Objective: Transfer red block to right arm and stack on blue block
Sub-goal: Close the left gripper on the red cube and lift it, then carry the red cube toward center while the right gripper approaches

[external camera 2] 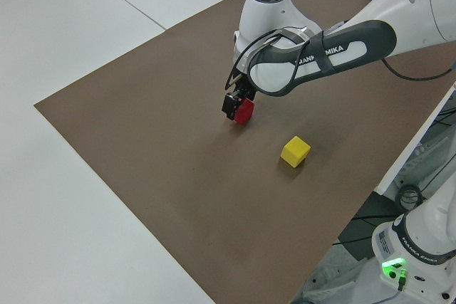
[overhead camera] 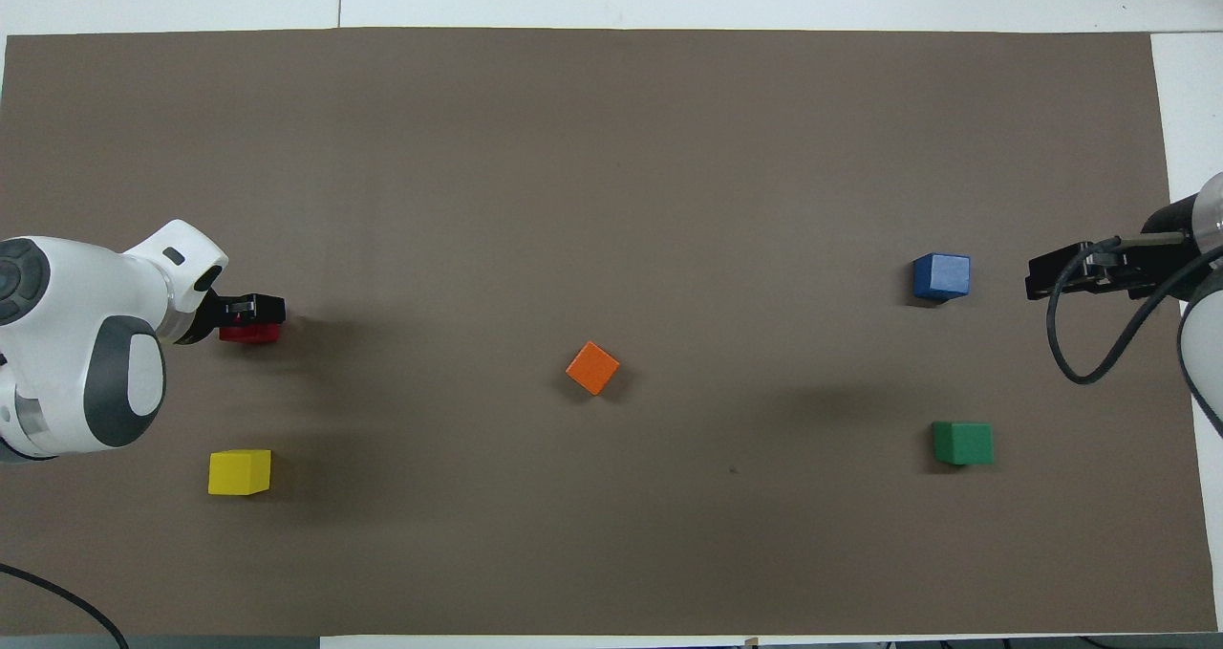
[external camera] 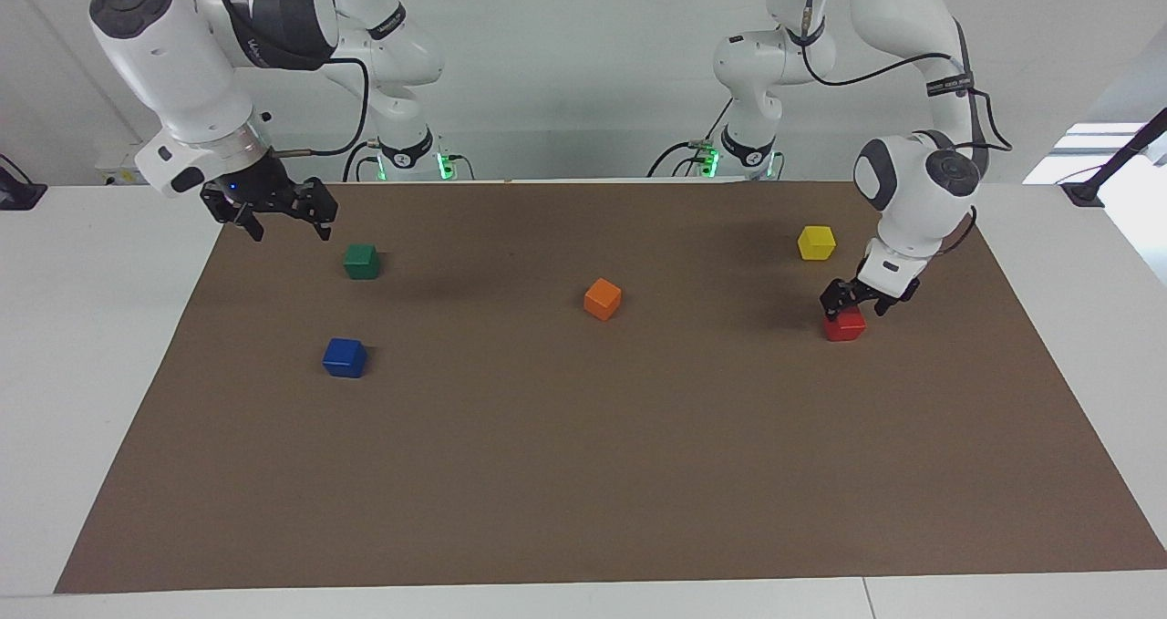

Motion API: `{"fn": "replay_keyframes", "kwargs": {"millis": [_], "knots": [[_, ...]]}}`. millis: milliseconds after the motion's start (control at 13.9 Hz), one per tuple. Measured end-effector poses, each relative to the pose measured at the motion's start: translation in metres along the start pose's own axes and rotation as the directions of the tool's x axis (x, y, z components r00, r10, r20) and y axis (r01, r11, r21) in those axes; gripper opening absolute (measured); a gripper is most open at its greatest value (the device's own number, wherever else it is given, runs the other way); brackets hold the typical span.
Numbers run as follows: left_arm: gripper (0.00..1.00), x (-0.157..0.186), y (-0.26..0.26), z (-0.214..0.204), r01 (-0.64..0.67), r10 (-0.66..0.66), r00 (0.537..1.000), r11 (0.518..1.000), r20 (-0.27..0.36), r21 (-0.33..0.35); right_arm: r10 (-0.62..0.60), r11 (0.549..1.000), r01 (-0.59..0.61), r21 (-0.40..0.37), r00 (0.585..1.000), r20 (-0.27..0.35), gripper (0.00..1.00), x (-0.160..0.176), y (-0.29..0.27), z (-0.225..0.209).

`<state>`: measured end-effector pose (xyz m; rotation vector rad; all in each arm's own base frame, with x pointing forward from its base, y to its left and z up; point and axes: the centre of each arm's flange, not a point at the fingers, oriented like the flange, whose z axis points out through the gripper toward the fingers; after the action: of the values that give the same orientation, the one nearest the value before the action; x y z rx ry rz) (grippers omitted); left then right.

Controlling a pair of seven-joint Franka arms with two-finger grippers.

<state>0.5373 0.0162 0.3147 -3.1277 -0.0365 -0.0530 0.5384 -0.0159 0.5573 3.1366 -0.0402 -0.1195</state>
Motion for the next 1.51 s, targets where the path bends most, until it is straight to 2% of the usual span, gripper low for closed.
{"fn": "replay_keyframes", "kwargs": {"millis": [288, 360, 432, 504, 648, 720, 936, 1080, 1295, 1367, 1511], "knots": [[1.00, 0.002, 0.002, 0.005, -0.002, 0.002, 1.000, 1.000, -0.007, 0.000, 0.005, 1.000, -0.005, 0.000, 1.000, -0.003, 1.00, -0.002, 0.003, -0.002], [0.91, 0.002, 0.002, 0.006, -0.002, 0.002, 1.000, 1.000, -0.008, 0.000, 0.005, 1.000, -0.005, 0.000, 1.000, -0.003, 1.00, -0.002, 0.003, -0.002], [0.91, 0.002, 0.002, 0.006, -0.002, 0.002, 1.000, 1.000, -0.008, 0.000, 0.005, 1.000, -0.005, 0.000, 1.000, -0.003, 1.00, -0.002, 0.003, -0.001], [0.84, 0.002, 0.002, 0.006, -0.002, 0.002, 1.000, 1.000, -0.009, 0.000, 0.005, 1.000, -0.005, 0.000, 1.000, -0.002, 1.00, -0.002, 0.003, -0.001], [0.60, 0.002, 0.002, 0.006, -0.002, 0.002, 1.000, 1.000, -0.009, 0.000, 0.006, 1.000, -0.006, 0.000, 1.000, -0.002, 1.00, -0.002, 0.003, -0.001], [0.55, 0.002, 0.002, 0.006, -0.002, 0.002, 1.000, 1.000, -0.009, 0.000, 0.006, 1.000, -0.006, 0.000, 1.000, -0.002, 1.00, -0.002, 0.003, -0.001], [0.55, 0.004, 0.003, 0.002, 0.007, -0.007, 1.000, 1.000, 0.001, -0.002, 0.008, 1.000, -0.008, 0.001, 1.000, -0.001, 1.00, -0.002, 0.004, -0.001], [0.55, 0.015, 0.012, -0.017, 0.102, -0.100, 0.994, 0.994, 0.046, -0.048, 0.008, 1.000, -0.008, 0.001, 1.000, -0.001, 1.00, -0.002, 0.004, -0.001], [0.55, 0.039, 0.039, -0.078, 0.375, -0.359, 0.925, 0.916, 0.128, -0.140, 0.008, 1.000, -0.008, 0.000, 1.000, -0.011, 1.00, -0.001, 0.004, -0.002], [0.55, 0.043, 0.048, -0.098, 0.461, -0.436, 0.885, 0.873, 0.164, -0.163, 0.008, 1.000, -0.008, 0.000, 1.000, -0.024, 1.00, 0.000, 0.004, -0.003], [0.55, 0.048, 0.061, -0.134, 0.616, -0.564, 0.784, 0.756, 0.259, -0.222, 0.001, 1.000, -0.001, 0.001, 0.999, -0.039, 1.00, 0.002, 0.004, -0.004]]}}
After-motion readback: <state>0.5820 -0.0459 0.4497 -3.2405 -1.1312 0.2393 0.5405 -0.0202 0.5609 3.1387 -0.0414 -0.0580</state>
